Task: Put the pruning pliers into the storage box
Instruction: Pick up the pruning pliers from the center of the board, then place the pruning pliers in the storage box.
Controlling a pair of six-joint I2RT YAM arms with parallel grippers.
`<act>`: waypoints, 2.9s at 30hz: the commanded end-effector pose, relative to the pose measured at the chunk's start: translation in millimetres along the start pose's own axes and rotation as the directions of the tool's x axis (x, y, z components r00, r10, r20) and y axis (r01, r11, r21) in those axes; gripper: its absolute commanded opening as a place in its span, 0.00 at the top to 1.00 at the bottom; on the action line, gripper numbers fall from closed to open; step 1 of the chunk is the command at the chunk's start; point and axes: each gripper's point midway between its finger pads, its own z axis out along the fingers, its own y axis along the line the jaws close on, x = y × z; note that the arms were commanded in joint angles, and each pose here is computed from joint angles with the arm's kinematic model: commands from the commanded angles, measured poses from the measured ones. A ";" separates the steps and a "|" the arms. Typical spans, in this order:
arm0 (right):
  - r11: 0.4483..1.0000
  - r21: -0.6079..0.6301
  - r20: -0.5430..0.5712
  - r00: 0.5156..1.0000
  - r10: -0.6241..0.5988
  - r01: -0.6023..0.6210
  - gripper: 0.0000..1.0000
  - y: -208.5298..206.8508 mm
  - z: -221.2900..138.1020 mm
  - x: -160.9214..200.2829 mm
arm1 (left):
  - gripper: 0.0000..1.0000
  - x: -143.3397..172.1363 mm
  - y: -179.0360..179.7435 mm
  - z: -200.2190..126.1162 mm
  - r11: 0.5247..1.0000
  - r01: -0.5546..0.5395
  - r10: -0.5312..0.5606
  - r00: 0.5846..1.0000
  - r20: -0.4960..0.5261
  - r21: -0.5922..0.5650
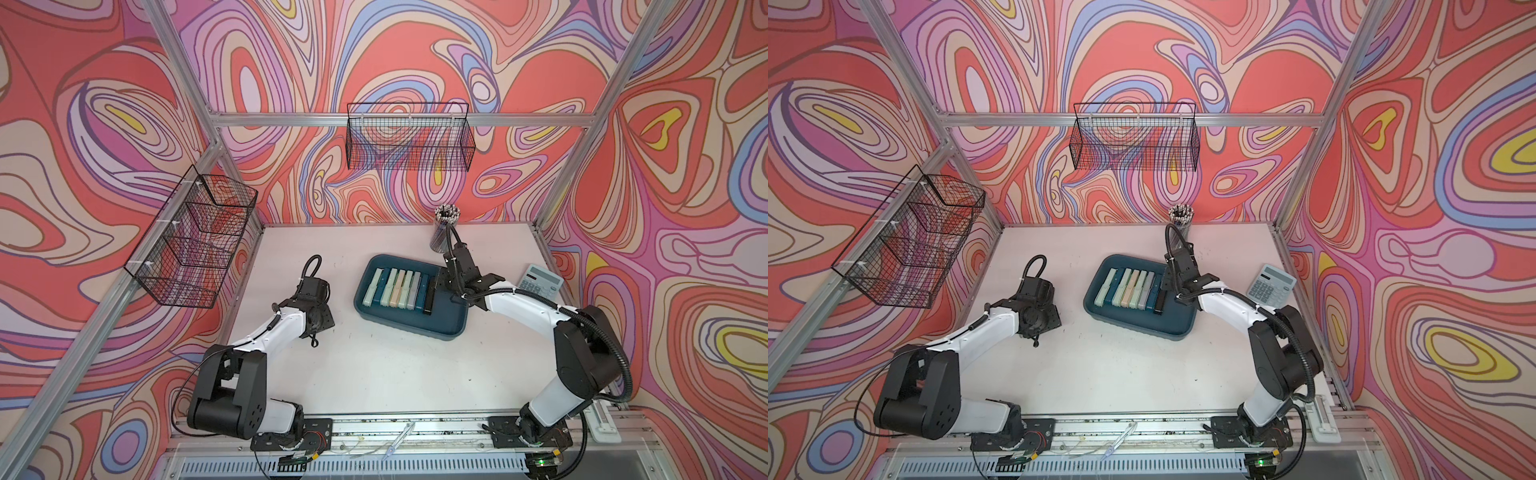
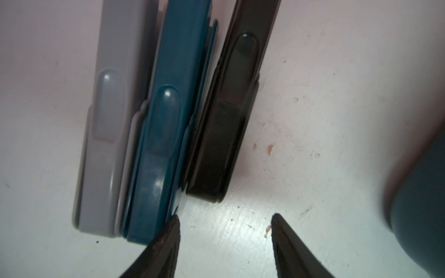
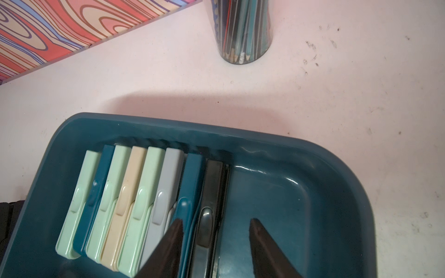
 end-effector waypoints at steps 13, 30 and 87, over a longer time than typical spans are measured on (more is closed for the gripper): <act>0.999 -0.036 -0.002 1.000 0.026 -0.026 0.51 8.6 4.6 1.7 | 0.40 -29.6 9.0 13.3 0.996 -0.005 0.007 1.000 0.018 -0.084; 0.987 0.160 0.020 0.999 0.031 -0.033 0.52 -65.7 -29.8 -8.7 | 0.55 -51.1 -13.1 23.8 0.995 -0.077 0.076 0.997 -0.020 -0.057; 0.957 -0.027 -0.027 0.957 0.288 -0.289 1.00 -18.6 -9.0 45.5 | 0.87 3.4 -297.8 -97.3 0.736 -0.563 0.532 0.824 0.195 0.376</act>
